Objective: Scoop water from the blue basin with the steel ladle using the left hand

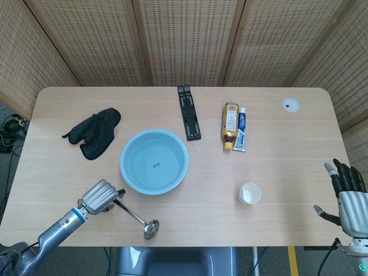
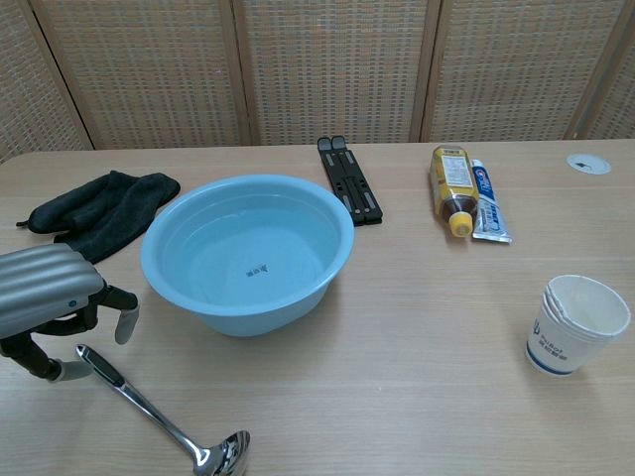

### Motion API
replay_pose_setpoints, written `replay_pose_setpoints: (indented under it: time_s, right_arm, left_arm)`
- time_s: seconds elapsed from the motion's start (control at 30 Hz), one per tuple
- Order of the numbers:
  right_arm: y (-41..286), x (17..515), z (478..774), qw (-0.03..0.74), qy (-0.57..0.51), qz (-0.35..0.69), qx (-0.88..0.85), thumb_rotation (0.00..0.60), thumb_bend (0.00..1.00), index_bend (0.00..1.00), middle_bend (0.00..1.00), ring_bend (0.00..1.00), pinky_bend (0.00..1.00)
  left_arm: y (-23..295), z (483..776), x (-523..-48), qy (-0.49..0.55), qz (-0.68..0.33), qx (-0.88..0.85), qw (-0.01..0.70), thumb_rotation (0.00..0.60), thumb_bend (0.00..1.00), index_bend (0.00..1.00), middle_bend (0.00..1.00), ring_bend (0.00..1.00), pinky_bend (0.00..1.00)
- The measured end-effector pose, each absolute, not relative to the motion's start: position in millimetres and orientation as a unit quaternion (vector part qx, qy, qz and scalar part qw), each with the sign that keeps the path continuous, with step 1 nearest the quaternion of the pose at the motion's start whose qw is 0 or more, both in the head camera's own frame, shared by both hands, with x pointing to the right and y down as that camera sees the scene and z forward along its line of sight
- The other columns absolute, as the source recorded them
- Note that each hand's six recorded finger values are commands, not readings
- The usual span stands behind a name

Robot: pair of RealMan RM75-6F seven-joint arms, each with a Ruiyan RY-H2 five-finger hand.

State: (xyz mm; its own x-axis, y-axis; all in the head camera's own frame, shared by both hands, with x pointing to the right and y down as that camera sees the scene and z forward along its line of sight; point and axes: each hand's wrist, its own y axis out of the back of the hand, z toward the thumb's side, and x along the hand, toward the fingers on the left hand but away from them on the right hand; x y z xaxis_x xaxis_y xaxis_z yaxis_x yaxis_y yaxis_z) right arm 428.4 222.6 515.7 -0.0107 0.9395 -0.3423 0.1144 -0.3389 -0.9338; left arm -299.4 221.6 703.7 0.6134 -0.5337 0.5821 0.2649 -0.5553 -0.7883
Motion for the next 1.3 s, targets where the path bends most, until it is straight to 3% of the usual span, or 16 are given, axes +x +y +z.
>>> replay_pose_setpoints:
  time_s: [0.17, 1.3]
  right_arm:
    - [220.8, 427.9, 516.1, 0.368, -0.441, 0.556, -0.601, 0.600, 0.00, 0.00, 0.00, 0.00, 0.00]
    - [219.7, 429.4, 515.1, 0.360, -0.445, 0.554, -0.604, 0.600, 0.00, 0.00, 0.00, 0.00, 0.00]
  left_arm:
    - [224.6, 714.6, -295.5, 0.077, -0.438, -0.767, 0.462, 0.600, 0.33, 0.48, 0.99, 0.94, 1.00]
    - [242.7, 746.3, -286.1, 0.039, -0.461, -0.761, 0.454, 0.600, 0.39, 0.51, 0.99, 0.94, 1.00]
